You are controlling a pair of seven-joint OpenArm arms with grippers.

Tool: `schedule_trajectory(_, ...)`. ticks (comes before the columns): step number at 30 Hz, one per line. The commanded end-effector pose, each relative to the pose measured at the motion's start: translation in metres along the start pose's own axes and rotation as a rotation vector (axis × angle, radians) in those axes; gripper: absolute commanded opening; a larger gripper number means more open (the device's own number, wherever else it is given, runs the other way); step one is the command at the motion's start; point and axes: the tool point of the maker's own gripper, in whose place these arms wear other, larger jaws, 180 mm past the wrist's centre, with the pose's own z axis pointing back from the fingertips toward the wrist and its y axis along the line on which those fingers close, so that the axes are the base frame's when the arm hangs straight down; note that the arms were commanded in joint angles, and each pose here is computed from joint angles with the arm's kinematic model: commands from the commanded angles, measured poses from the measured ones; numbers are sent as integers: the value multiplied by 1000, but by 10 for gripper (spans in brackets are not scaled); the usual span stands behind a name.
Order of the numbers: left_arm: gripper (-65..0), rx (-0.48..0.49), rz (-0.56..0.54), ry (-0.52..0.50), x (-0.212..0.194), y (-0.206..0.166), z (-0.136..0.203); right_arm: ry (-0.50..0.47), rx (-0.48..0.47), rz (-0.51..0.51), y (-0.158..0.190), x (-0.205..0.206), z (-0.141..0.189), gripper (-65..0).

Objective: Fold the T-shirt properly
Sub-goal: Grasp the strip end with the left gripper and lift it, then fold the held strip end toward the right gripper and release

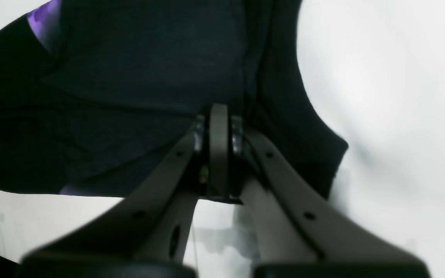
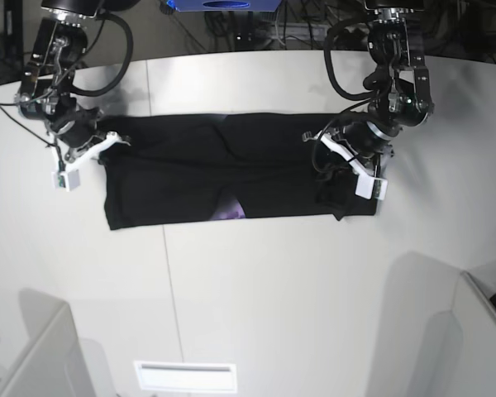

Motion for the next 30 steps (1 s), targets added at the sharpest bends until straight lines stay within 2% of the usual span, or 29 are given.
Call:
schedule_trajectory(1, -650, -25, -6, -46, 13, -8, 0, -48, 5, 17, 1, 14, 5, -650)
schedule_trajectory(11, -650, -110, -21, -30, 12, -42, -16, -48, 5, 17, 1, 14, 5, -650)
schedule_trajectory(30, -650, -139, 27, -20, 9, -52, -31, -48, 4, 19, 0, 15, 5, -650)
